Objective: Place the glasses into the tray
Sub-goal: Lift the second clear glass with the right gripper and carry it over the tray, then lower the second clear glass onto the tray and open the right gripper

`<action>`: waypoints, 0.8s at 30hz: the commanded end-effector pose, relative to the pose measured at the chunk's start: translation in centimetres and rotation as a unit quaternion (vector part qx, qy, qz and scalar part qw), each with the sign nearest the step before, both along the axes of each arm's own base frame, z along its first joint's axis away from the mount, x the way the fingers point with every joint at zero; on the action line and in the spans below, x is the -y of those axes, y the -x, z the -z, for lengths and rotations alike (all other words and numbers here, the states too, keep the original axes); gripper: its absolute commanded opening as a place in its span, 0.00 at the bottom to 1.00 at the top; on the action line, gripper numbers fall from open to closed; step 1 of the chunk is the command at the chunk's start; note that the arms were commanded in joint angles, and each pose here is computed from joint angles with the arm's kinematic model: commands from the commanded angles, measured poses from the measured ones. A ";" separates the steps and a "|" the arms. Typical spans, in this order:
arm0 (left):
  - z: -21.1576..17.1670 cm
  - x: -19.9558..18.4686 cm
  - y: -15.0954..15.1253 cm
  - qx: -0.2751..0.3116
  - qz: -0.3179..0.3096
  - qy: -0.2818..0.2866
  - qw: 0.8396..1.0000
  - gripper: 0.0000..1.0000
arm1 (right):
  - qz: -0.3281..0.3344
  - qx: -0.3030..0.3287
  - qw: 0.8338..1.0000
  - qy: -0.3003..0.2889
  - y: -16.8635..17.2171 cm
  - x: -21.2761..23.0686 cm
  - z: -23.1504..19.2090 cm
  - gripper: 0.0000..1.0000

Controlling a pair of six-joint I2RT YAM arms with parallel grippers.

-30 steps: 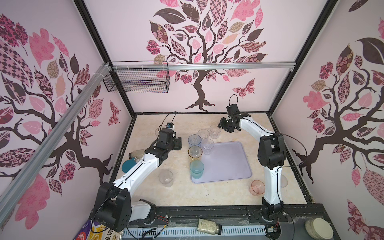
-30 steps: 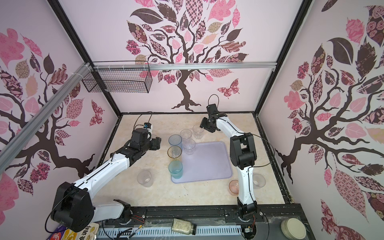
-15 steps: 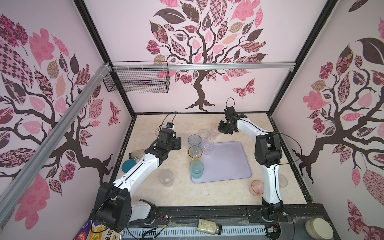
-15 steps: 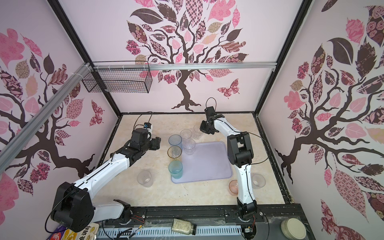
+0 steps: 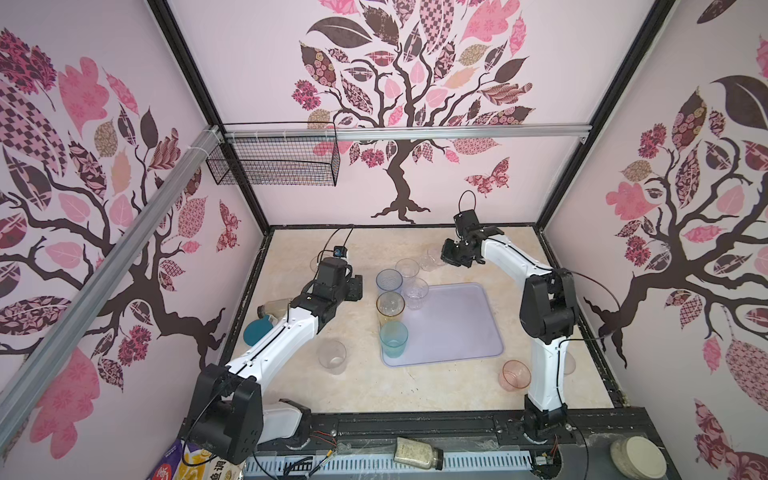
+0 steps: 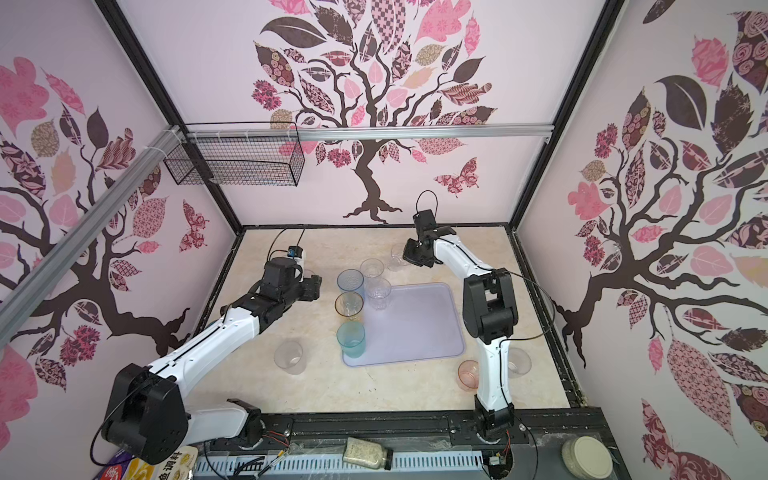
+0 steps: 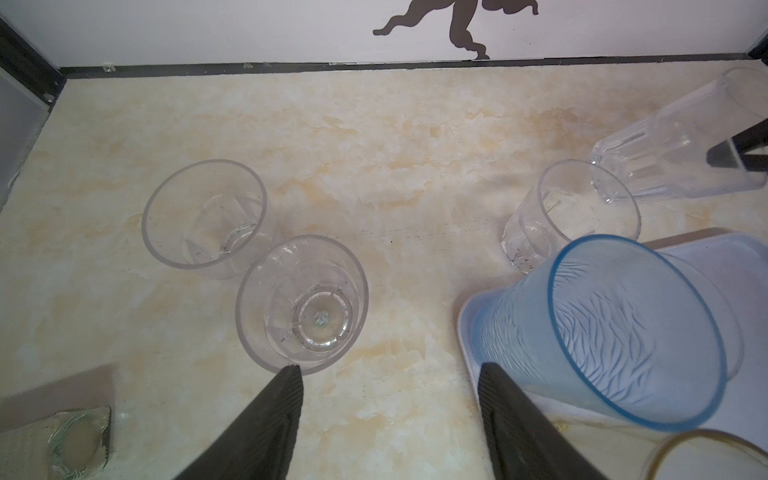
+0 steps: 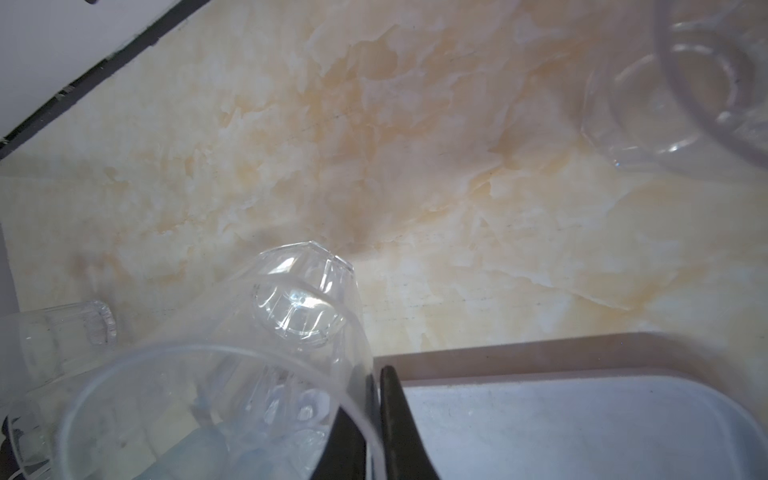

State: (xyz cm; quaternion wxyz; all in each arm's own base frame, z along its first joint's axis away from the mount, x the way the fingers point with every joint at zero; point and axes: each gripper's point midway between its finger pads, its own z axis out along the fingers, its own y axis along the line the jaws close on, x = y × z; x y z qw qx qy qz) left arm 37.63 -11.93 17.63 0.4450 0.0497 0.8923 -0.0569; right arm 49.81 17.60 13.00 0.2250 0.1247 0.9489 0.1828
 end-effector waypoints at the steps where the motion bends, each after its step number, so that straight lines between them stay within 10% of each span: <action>1: -0.3 -0.3 0.3 0.007 -0.008 0.002 1.000 0.70 | -0.006 0.047 0.999 -0.006 1.2 0.3 -5.5 0.00; 24: -4.6 -1.1 4.6 0.019 -0.034 0.069 0.997 0.67 | -0.065 -0.002 0.993 0.101 16.1 4.0 -2.4 0.00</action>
